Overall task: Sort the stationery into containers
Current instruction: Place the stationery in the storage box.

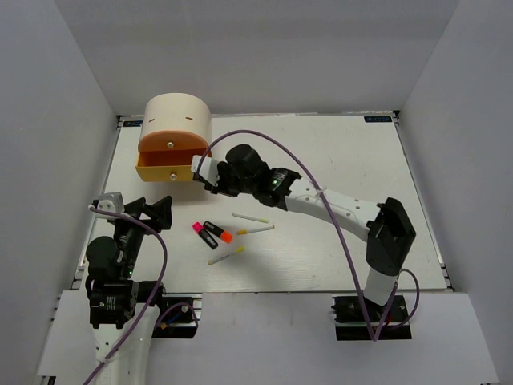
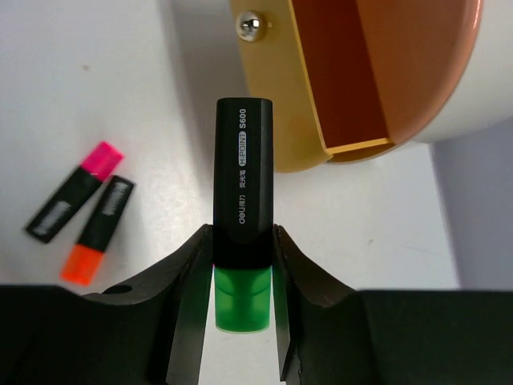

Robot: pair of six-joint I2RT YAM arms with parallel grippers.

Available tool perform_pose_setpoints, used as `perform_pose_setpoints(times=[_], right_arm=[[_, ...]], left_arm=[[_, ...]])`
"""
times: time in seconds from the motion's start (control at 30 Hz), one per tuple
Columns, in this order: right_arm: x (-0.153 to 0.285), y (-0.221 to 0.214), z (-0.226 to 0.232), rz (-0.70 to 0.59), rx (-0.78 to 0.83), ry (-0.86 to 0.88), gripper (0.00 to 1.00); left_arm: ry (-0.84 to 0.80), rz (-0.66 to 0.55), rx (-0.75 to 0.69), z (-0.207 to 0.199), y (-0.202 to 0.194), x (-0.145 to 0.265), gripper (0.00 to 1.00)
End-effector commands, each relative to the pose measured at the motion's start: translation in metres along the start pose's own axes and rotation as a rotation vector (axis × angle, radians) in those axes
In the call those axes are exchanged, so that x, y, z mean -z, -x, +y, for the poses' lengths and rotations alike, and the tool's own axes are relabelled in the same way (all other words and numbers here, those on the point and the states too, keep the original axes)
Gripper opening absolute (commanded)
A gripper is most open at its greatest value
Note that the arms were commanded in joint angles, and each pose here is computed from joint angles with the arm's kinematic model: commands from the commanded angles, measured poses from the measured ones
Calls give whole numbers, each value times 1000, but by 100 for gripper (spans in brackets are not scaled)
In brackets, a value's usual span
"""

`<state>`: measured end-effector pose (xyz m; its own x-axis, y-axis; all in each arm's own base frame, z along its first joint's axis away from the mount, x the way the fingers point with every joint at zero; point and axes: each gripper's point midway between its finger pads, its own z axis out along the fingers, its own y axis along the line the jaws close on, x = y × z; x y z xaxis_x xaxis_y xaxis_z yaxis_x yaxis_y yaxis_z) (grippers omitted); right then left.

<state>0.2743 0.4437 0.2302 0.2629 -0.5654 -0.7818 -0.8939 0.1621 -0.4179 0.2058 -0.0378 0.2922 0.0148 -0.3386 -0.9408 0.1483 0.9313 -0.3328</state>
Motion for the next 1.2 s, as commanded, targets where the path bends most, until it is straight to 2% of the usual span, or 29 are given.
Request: perform_pose_setpoints(times=[0.0,0.1,0.33,0.6,0.8,0.9,0.97,1.0,1.03,1.17], right_arm=[[-9,27,-39,-33,144,-158,6],[-21,41,-55,-62,205,-221,10],[-35,68,-76,-99,302,-308,10],[-49,79,-89,-152,378,-370,11],[-80,71,-79,-175,395,-327,12],[-84,75,-78,-193,386,-329,19],[-88,72,-78,-188,378,-326,27],[-87,73,-79,-191,378,-332,36],[-87,72,-80,-186,376,-335,40],[-81,73,-81,-186,358,-346,54]], left_arm=[[-6,2,-8,0,-1,0,88],[3,-1,-8,1,-1,0,88],[12,-4,-8,3,0,0,88],[19,-17,-9,4,2,2,88],[19,-17,-9,4,2,2,88],[19,-17,-9,4,2,2,88],[19,-17,-9,4,2,2,88],[19,-17,-9,4,2,2,88],[19,-17,-9,4,2,2,88],[22,-8,-8,5,1,0,88]])
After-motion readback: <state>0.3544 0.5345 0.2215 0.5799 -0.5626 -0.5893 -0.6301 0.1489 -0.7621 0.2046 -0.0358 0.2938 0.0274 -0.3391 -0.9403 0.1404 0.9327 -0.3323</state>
